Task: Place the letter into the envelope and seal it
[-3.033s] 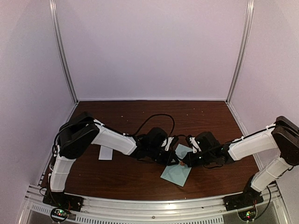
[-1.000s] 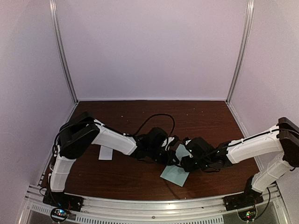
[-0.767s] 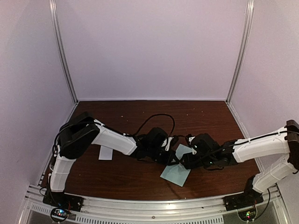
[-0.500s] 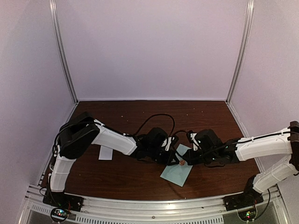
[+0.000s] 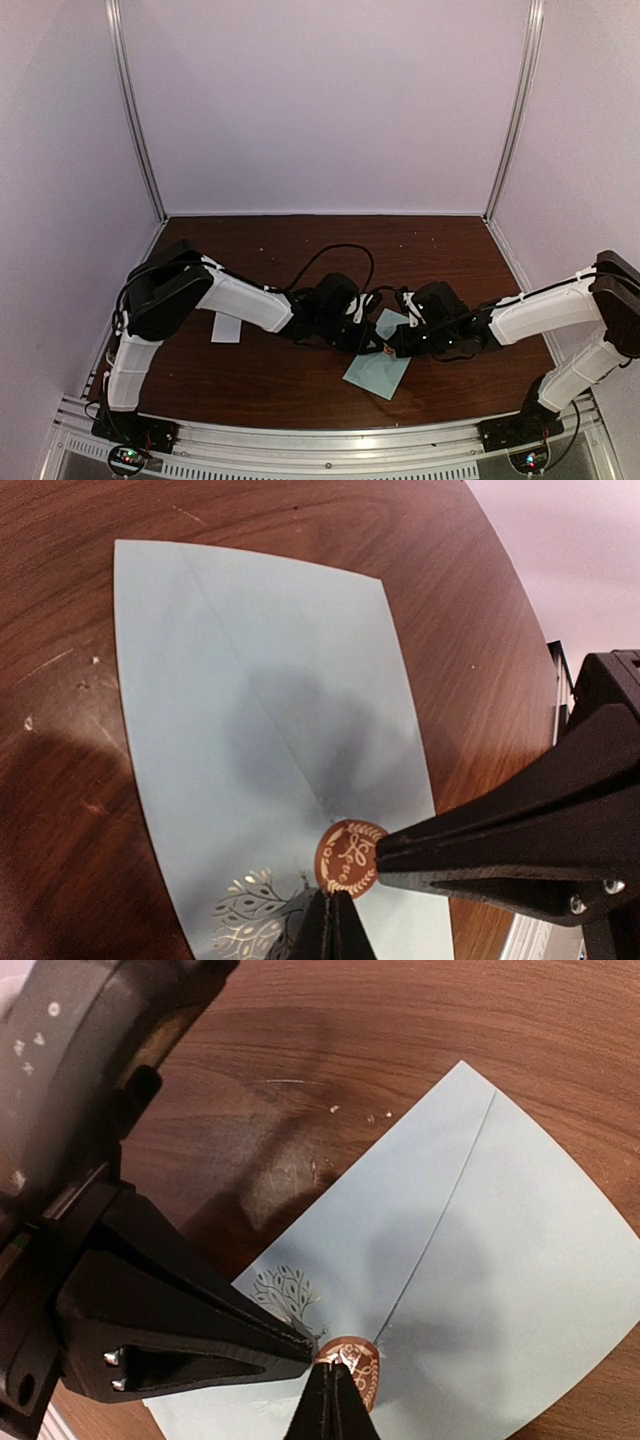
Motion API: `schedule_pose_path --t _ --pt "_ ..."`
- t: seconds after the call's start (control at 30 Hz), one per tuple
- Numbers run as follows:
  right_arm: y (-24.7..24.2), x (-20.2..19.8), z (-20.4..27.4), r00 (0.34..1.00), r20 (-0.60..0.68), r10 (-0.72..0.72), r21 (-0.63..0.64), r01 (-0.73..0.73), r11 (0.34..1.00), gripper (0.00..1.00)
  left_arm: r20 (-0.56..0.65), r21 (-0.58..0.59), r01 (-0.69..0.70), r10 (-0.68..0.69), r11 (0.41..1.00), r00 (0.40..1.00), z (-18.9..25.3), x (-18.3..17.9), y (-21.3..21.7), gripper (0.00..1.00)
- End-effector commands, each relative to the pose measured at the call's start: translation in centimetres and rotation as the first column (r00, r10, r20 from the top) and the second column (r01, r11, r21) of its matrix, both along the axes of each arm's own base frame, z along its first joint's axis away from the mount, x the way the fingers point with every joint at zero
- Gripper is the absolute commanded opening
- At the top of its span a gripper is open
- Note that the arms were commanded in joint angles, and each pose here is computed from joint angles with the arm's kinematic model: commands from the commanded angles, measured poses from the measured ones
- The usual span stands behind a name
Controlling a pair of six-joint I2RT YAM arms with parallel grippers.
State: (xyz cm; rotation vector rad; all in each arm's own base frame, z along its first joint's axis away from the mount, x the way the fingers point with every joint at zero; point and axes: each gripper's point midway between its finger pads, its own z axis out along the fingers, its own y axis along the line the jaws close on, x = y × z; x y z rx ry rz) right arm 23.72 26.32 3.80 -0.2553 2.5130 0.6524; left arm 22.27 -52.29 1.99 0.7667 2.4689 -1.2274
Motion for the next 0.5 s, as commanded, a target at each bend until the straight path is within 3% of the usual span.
schedule_pose_path --t 0.0,0.47 --pt "-0.2 0.3 -1.1 1.000 -0.003 -0.003 0.002 0.003 1.000 0.00 0.013 0.029 -0.011 0.010 1.000 1.000 -0.7 -0.1 0.6 0.00" --pt "1.0 -1.0 -2.6 0.995 -0.083 0.057 0.047 -0.054 0.997 0.00 0.016 0.031 -0.010 0.010 0.999 1.000 -0.7 0.0 0.5 0.00"
